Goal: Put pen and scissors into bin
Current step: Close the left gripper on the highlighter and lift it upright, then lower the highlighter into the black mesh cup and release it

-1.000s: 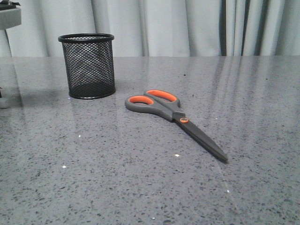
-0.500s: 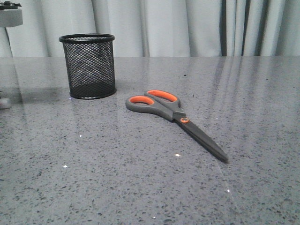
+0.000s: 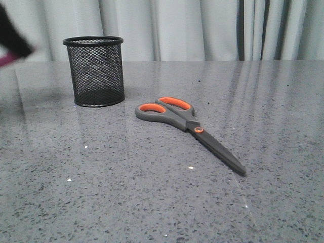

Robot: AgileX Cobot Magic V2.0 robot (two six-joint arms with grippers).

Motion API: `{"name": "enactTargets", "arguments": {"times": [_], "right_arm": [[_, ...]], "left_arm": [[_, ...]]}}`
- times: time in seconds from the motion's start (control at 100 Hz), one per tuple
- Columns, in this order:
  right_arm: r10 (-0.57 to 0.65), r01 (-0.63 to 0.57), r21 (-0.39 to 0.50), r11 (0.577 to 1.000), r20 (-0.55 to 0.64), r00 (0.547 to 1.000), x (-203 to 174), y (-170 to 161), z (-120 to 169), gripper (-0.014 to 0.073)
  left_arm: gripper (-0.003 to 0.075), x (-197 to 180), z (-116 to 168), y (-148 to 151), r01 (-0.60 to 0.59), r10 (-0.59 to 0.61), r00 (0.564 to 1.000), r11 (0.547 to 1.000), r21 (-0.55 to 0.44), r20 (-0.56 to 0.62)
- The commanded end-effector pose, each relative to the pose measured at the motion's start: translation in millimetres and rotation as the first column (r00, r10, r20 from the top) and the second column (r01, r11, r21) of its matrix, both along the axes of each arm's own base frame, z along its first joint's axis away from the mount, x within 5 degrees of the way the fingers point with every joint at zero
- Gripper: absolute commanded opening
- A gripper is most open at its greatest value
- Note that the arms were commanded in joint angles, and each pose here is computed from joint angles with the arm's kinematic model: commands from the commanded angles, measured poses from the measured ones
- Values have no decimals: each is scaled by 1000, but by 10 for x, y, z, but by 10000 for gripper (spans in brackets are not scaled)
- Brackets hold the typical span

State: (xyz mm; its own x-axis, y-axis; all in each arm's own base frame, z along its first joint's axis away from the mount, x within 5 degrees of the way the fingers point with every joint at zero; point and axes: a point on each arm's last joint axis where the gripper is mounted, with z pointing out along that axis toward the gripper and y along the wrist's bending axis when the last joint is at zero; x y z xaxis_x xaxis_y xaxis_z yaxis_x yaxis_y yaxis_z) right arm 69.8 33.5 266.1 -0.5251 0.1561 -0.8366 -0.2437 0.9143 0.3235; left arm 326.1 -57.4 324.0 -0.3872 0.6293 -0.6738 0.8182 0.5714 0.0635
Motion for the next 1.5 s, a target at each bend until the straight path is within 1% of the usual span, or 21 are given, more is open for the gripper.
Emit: {"name": "enactTargets", "arguments": {"times": [0.0,0.06,0.08,0.15,0.21,0.27,0.32,0.34,0.39,0.43,0.51,0.66,0.83,1.0,1.17,1.43,1.49], "right_arm": [[-9,9,7,1000,42,999,37,-2,93,277],[-3,3,5,1000,32,999,30,2,92,277],[-3,3,6,1000,34,999,29,2,97,277],[-1,1,5,1000,30,1000,27,3,93,277],[-2,2,5,1000,31,1000,28,3,95,277],[-4,3,6,1000,35,999,30,2,98,277],[-5,4,6,1000,37,999,31,1,99,277],[-6,6,7,1000,39,999,33,0,101,277],[-9,9,8,1000,45,999,36,-2,106,277],[-12,11,9,1000,50,999,38,-3,110,277],[-14,13,10,1000,54,998,40,-5,113,277],[-15,15,10,1000,57,998,42,-6,116,277],[-28,27,15,1000,81,996,55,-14,136,277],[-26,25,15,1000,77,997,53,-12,133,277],[-16,15,10,1000,58,998,42,-6,116,277],[-4,4,7,1000,36,999,31,1,99,277],[0,0,5,1000,28,1000,26,4,92,277]], "left_arm": [[-22,-169,650,-108,-55,105,980,961,-270,172],[-22,-286,893,-134,-55,153,962,921,-386,228],[-22,-325,956,-134,-54,166,956,911,-409,244],[-22,-458,1161,-153,-39,205,941,856,-516,269],[-22,-543,1288,-169,-22,234,935,788,-615,266],[-22,-606,1347,-187,19,237,931,730,-684,279],[-22,-637,1377,-195,57,247,927,654,-755,284],[-22,-636,1355,-203,64,245,928,636,-769,280],[-22,-628,1332,-205,93,265,921,566,-819,287],[-22,-621,1274,-222,99,275,920,527,-844,280],[-22,-555,1133,-259,71,291,916,561,-825,277],[-22,-392,905,-361,35,263,938,574,-818,224],[-22,-209,680,-458,21,242,947,615,-788,214],[-22,-76,528,-477,-11,236,957,618,-786,172],[-22,49,462,-509,-15,228,960,624,-782,163],[-22,253,277,-592,-29,198,972,626,-779,123],[-22,271,232,-621,-21,188,974,636,-772,129]]}}
